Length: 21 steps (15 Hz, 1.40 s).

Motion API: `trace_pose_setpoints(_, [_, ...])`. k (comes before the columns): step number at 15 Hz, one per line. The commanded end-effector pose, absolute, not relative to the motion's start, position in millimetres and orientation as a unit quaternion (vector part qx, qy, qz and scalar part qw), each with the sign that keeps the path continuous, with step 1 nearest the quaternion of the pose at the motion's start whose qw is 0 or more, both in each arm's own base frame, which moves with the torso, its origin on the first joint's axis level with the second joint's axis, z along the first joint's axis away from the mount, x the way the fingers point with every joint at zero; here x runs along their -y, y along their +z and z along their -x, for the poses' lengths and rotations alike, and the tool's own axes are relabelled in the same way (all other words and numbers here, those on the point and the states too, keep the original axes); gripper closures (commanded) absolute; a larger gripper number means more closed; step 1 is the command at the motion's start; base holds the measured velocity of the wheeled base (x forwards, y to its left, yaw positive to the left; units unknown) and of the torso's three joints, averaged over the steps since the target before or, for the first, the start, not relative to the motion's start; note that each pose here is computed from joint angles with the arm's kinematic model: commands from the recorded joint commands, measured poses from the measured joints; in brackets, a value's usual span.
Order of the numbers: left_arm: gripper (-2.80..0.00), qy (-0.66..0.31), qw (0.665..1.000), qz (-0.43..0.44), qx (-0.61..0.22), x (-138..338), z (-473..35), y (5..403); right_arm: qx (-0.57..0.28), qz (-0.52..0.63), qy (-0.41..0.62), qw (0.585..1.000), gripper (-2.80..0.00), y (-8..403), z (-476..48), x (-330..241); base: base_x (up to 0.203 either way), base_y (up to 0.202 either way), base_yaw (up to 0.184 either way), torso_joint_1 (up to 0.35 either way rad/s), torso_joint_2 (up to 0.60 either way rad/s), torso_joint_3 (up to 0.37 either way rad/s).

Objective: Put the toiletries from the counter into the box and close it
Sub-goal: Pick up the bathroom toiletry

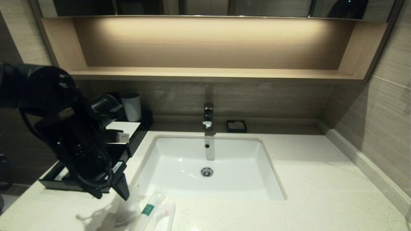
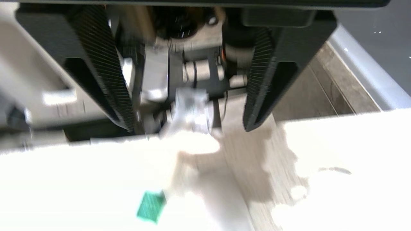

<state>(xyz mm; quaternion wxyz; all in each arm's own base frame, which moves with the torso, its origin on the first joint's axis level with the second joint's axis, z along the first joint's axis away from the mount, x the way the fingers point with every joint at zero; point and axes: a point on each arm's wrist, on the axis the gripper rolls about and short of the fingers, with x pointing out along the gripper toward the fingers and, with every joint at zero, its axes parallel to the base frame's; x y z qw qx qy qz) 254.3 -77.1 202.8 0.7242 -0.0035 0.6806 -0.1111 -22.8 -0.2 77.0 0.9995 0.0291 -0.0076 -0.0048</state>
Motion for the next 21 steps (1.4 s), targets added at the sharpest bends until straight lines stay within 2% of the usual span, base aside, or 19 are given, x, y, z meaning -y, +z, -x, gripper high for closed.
trace_pose_setpoints(1, [-2.80,-0.057,0.726,-0.011,-0.686,85.9,-275.2,168.2,0.007,-0.029,-0.005,1.000,0.00,77.1,22.7,0.3,0.000,0.000,0.000,0.000,0.00,0.000])
trace_pose_setpoints(20, [-2.80,-0.019,0.722,0.002,-0.692,90.0,-286.0,130.7,0.007,-0.029,-0.005,1.000,0.00,77.1,22.7,0.2,0.000,0.000,0.000,0.000,0.00,0.000])
trace_pose_setpoints(21, [0.00,-0.018,0.723,0.003,-0.691,89.6,-286.1,128.3,0.007,-0.029,-0.005,1.000,0.00,77.1,22.7,0.3,0.000,0.000,0.000,0.000,0.00,0.000])
